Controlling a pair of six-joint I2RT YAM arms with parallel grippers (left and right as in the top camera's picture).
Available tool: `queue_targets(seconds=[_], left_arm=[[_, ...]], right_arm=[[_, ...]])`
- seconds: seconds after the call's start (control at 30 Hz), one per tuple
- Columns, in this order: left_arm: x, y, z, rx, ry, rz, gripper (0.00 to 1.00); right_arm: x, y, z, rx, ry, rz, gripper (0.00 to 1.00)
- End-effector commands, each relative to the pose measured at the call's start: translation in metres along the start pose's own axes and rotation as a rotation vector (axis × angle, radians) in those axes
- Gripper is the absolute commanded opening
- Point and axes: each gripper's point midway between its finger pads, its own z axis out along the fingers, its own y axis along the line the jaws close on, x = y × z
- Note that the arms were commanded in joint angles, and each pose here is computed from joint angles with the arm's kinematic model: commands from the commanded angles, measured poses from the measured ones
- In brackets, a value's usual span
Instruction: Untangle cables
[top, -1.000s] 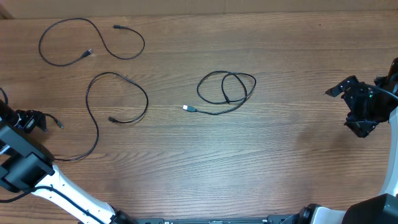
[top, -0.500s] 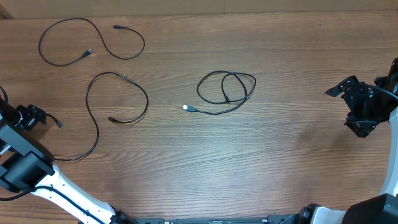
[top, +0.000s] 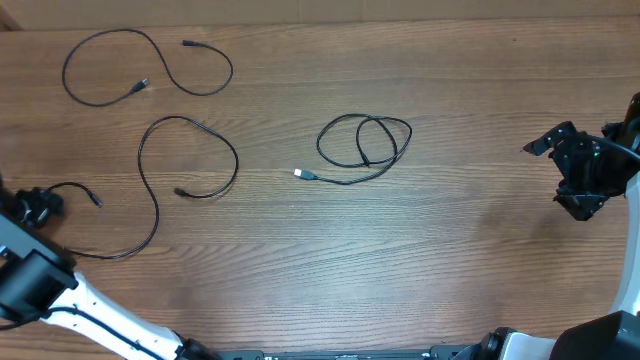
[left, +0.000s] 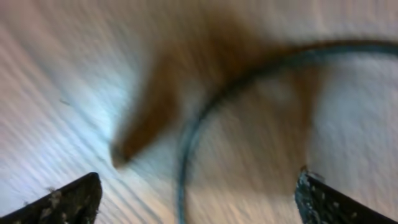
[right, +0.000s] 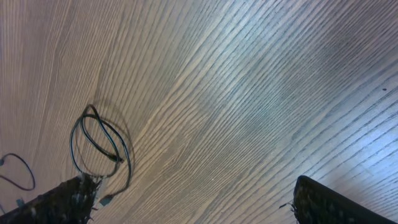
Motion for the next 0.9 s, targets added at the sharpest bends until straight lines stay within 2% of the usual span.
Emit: queue_targets(seconds=[0.0,0.07,0.2,0.23,0.37,0.4,0.53,0.57,0.87], left_arm=[[-0.006,0.023,0.004,-0.007,-0.004,-0.065,0.94],[-0.007,0.025,0.009,0.037,0.000,-0.073,0.88],[-0.001,0.012,0.022,0.175,0.026,-0.043,0.86],[0.001,0.006,0.026,0.208,0.030,-0.040,0.81],[0.008,-0.016,0.033,0.327,0.034,0.012,0.56],[0.011,-0.022,0.036,0.351,0.037,0.021,0.44],[0.018,-0.032,0.042,0.365,0.040,0.039,0.17],[0.019,-0.034,0.043,0.365,0.040,0.042,0.13],[0.022,-0.062,0.040,0.379,0.024,0.055,0.09]], right_arm=[[-0.004,0.004,-0.006,-0.011,-0.024,-0.011,1.00],[-0.004,0.004,-0.006,-0.011,-0.024,-0.011,1.00],[-0.004,0.004,-0.006,-0.011,-0.024,-0.011,1.00],[-0.004,0.004,-0.006,-0.011,-0.024,-0.011,1.00],[-0.004,0.004,-0.006,-0.011,-0.024,-0.011,1.00],[-0.004,0.004,-0.006,-0.011,-0.024,-0.011,1.00],[-0.004,0.004,-0.006,-0.011,-0.024,-0.011,1.00],[-0.004,0.004,-0.006,-0.011,-0.024,-0.011,1.00],[-0.004,0.004,-0.006,-0.011,-0.024,-0.011,1.00]])
